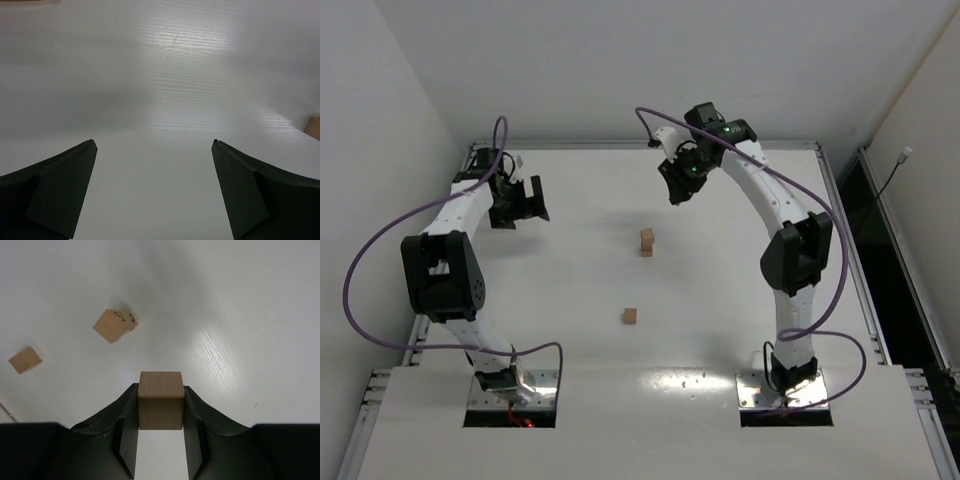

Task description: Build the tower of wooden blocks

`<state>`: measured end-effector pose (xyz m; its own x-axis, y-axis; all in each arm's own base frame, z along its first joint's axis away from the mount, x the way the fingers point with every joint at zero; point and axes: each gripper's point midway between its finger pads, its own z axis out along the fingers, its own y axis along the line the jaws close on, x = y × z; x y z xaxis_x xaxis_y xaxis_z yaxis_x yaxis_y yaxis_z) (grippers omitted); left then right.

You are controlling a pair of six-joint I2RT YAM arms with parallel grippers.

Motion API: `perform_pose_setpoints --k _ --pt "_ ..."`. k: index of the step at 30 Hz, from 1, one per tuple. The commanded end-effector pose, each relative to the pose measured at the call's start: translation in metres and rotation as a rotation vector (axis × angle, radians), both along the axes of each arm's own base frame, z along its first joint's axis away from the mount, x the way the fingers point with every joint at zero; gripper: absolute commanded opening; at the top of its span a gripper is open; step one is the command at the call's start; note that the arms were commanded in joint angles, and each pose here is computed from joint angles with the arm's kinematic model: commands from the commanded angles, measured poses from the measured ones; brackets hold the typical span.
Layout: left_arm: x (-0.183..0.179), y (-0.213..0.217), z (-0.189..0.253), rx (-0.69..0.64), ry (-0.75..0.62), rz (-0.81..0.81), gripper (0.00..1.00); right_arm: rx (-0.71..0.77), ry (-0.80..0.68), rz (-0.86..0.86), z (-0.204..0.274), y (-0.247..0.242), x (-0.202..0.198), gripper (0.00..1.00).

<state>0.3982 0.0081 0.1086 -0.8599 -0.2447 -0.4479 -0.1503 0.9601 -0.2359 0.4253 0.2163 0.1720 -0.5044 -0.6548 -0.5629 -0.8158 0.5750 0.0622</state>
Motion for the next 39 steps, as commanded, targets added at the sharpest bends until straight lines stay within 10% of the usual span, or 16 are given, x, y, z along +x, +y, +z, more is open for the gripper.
perform_pose_setpoints --k 1,15,39 --pt "0.005 0.006 0.017 0.006 -0.064 0.002 1.0 0.011 -0.04 0.199 0.01 0.028 -0.012 0.0" --pt "0.0 0.006 0.012 0.013 -0.056 0.007 1.0 -0.133 -0.111 0.418 -0.013 0.1 -0.044 0.0" --pt "0.002 0.013 0.015 0.042 -0.058 0.044 1.0 -0.199 0.005 0.323 -0.067 0.086 -0.031 0.02"
